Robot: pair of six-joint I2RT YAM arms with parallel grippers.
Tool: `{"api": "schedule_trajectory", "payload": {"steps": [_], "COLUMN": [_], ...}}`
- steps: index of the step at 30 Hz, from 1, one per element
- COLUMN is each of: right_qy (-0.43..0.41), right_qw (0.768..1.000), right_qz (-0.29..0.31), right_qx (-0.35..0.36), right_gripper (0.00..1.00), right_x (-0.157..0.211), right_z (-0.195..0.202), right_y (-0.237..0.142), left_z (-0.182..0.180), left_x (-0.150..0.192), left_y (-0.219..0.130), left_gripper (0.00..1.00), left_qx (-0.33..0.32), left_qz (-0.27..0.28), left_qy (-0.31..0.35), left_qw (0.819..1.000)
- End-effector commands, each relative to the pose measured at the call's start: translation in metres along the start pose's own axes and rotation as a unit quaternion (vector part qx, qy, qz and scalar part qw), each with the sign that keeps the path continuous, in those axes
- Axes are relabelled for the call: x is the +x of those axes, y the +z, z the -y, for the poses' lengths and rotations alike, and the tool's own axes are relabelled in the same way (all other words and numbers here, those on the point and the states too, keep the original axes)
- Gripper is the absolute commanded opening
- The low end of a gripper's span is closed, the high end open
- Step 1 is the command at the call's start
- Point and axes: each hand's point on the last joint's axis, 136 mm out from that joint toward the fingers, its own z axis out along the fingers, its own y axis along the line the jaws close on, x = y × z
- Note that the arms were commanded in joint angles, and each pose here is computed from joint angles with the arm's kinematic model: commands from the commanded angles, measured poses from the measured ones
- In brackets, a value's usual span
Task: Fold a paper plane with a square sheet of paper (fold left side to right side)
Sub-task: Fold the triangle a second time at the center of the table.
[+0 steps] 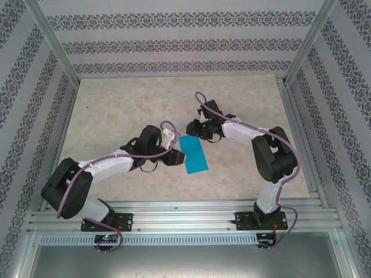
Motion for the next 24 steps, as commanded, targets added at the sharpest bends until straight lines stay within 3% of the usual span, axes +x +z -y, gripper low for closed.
{"api": "schedule_trajectory", "payload": {"steps": [1,4,11,24], "right_qy": [-0.012,-0.017,-0.017,-0.016], "right_qw": [1.000,0.999,0.998,0.996], "right_qz": [0.019,0.000,-0.054,-0.086], "right_qx": [0.015,0.036,0.032,0.015], "right_gripper": [0.43,0.48,0.51,0.48], "right_x": [-0.001,0.019,0.055,0.064], "right_z": [0.010,0.029,0.050,0.051], "right_y": [-0.030,-0.035,-0.017,0.010], "left_z": [-0.021,-0.039,-0.057,-0.064], "left_x": [-0.026,-0.033,-0.036,-0.028], "left_y": [0.002,0.017,0.038,0.050], "left_gripper": [0.42,0.41,0.39,0.38], "left_qx": [-0.006,-0.001,-0.004,-0.003], "left_qz": [0.022,0.022,0.020,0.005], "left_qy": [-0.089,-0.138,-0.167,-0.185], "left_qw": [0.996,0.990,0.986,0.983]}}
